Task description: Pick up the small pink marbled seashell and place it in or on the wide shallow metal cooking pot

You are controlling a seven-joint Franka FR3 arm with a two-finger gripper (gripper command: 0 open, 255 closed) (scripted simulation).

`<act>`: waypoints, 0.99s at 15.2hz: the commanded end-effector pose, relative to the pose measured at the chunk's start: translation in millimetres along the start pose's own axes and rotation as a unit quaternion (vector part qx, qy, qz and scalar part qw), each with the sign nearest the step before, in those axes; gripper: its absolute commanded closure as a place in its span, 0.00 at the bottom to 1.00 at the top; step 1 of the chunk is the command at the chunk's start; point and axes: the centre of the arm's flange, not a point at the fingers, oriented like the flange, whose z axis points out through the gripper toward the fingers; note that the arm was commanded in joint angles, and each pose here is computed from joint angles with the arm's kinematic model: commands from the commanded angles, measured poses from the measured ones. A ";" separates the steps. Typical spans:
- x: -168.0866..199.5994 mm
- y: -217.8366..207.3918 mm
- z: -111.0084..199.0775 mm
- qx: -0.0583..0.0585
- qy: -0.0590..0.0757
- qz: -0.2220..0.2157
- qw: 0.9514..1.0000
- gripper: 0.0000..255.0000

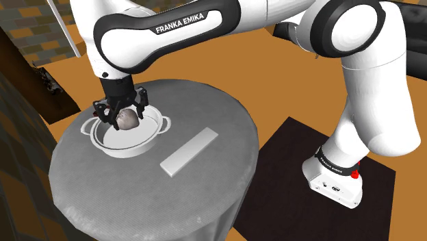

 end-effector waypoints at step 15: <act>0.0 0.0 -49.9 0.000 0.000 0.000 1.000 0.00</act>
